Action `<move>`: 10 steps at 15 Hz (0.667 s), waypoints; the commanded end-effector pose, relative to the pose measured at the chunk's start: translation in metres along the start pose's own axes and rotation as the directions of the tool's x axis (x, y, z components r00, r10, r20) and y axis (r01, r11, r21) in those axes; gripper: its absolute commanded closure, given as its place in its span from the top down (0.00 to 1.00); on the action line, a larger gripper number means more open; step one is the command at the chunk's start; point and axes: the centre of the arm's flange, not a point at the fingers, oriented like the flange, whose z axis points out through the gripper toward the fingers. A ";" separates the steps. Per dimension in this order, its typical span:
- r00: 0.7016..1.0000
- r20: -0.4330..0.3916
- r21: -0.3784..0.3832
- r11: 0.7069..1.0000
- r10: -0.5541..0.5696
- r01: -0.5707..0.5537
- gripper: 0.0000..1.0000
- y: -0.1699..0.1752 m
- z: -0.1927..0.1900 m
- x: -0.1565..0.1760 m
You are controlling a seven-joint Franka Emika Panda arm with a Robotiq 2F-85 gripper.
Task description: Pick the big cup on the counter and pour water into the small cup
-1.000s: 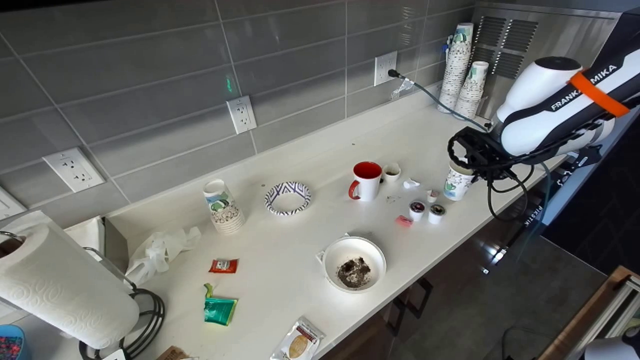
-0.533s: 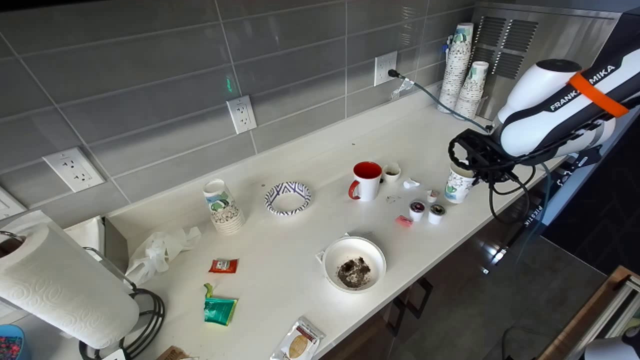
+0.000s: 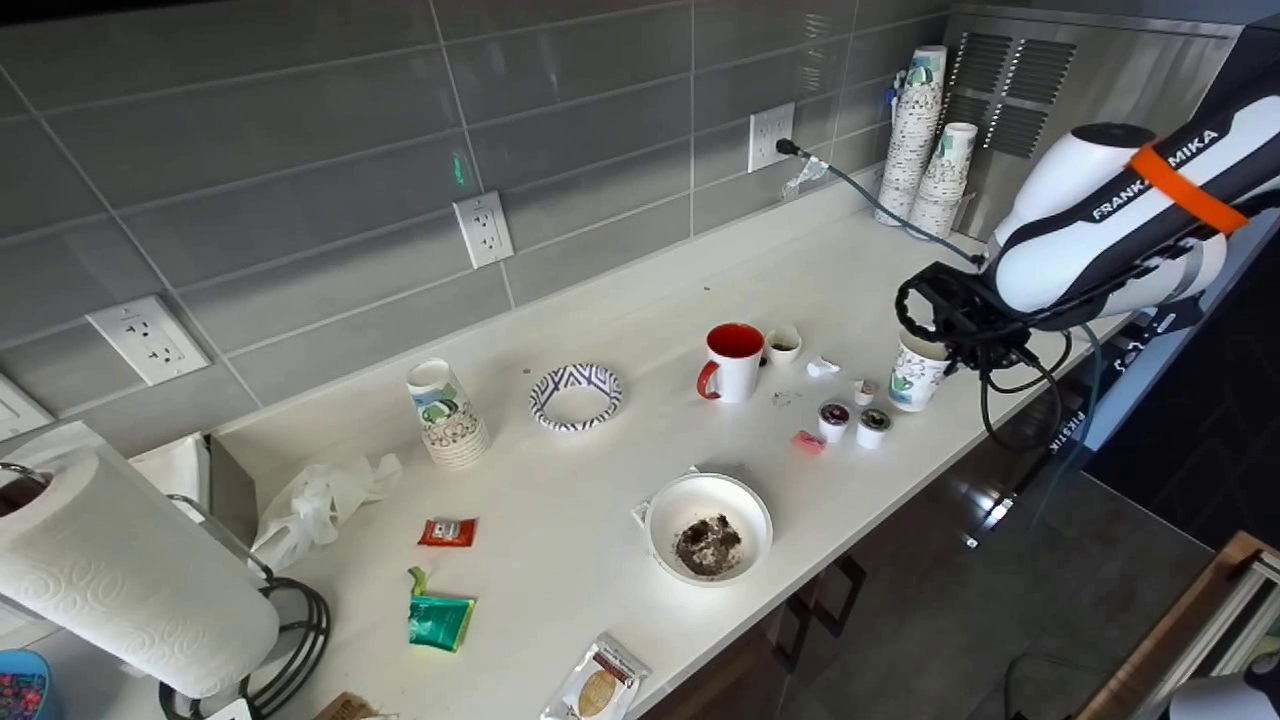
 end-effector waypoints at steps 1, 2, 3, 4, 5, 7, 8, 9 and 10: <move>1.000 0.021 -0.017 1.000 0.001 -0.001 0.01 0.003 0.002 -0.001; 1.000 0.022 -0.019 1.000 0.000 0.000 0.01 0.004 0.002 -0.001; 1.000 0.023 -0.020 1.000 0.000 0.001 0.01 0.004 0.002 -0.001; 1.000 0.023 -0.021 1.000 0.001 0.000 0.01 0.004 0.002 -0.001; 1.000 0.023 -0.022 1.000 0.001 -0.001 0.01 0.004 0.002 -0.001; 1.000 0.025 -0.024 1.000 0.001 0.000 0.01 0.004 0.003 0.000; 1.000 0.026 -0.025 1.000 -0.002 0.002 0.01 0.004 0.003 0.000; 1.000 0.028 -0.025 1.000 -0.002 0.003 0.01 0.005 0.003 0.000; 1.000 0.028 -0.026 1.000 -0.002 0.003 0.01 0.005 0.004 0.001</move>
